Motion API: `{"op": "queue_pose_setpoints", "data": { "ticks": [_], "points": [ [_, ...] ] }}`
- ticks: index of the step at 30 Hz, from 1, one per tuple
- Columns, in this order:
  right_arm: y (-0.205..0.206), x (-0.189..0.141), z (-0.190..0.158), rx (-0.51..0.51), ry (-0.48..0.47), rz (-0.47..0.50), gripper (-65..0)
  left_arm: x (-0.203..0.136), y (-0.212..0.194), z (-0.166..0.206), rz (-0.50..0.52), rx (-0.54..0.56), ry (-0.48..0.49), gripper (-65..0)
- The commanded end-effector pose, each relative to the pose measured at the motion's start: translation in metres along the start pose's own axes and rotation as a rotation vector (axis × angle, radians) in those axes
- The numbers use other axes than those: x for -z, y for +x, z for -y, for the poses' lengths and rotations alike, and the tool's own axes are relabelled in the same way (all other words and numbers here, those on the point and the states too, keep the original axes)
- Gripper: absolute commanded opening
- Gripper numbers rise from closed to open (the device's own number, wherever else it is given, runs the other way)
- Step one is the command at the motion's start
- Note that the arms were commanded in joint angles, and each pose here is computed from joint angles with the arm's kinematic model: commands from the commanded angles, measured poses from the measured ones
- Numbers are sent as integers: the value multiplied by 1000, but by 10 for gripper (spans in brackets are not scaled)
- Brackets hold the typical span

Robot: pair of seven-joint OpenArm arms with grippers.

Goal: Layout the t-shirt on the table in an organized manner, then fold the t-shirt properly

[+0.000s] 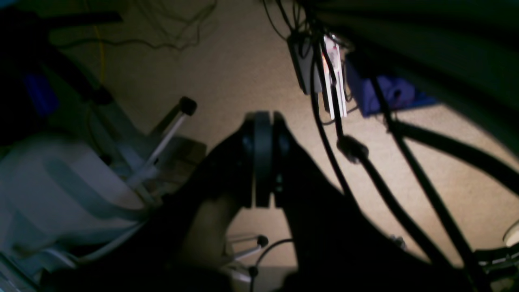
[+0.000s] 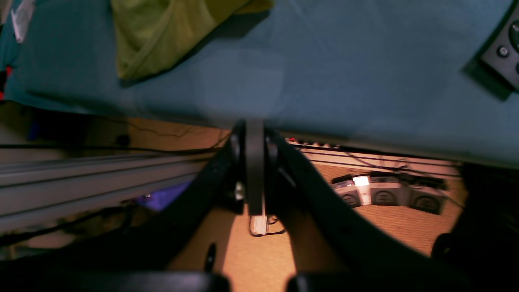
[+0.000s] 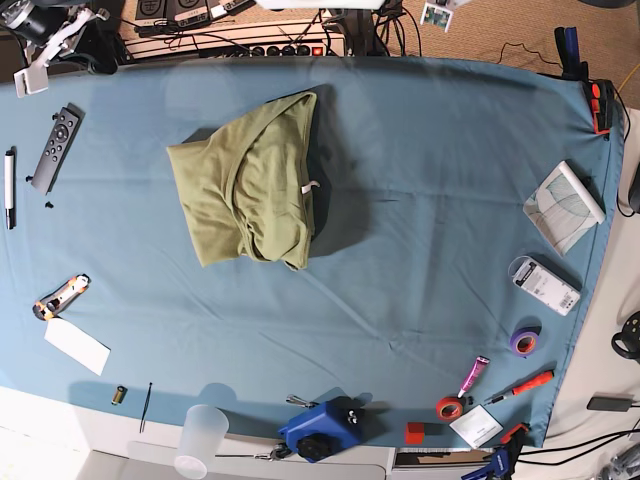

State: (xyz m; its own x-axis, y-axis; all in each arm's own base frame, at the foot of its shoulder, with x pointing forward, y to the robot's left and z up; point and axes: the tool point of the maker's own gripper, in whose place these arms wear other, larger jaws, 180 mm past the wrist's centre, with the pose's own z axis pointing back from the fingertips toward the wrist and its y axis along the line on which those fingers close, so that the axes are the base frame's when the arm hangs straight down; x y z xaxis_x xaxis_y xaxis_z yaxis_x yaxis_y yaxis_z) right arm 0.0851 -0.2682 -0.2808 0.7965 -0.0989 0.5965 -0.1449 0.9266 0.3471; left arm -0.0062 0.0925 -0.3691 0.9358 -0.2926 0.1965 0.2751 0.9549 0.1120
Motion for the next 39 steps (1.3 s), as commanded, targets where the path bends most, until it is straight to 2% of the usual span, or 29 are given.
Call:
{"op": "queue_pose_setpoints", "data": {
  "ticks": [1,3,10,13,23,27,33,35,39],
  "points": [
    [6,-5,-3,-19,7,17,-650,-5,-3,-1,-3,0,3,-650],
    [2,-6,-1,-18,-5,-4,-650,-6,-7,0,-13,1,1,-650],
    [-26,-12,28,-49,-166,-155,-650,-6,-6,1,-6,-1,-3,-650],
    [-38,-14,33,-54,-197,-213,-650,-6,-7,-1,-8,10,-1,-650],
    [-108,-4,22,-51,-159,-489,-650,19,-60,12,-161,79,-45,-650],
    [-156,-5,37,-10,-187,-662,-650,29,-71,15,-177,96,-50,-650],
    [-230,-19,58,18,-162,-977,-650,47,-97,27,-253,95,-92,-650],
    [-242,-14,63,31,-158,-1019,-650,56,-105,27,-273,105,-92,-650],
    [-251,8,69,80,-139,-1026,-650,75,-120,26,-312,128,-83,-650]
  ]
}}
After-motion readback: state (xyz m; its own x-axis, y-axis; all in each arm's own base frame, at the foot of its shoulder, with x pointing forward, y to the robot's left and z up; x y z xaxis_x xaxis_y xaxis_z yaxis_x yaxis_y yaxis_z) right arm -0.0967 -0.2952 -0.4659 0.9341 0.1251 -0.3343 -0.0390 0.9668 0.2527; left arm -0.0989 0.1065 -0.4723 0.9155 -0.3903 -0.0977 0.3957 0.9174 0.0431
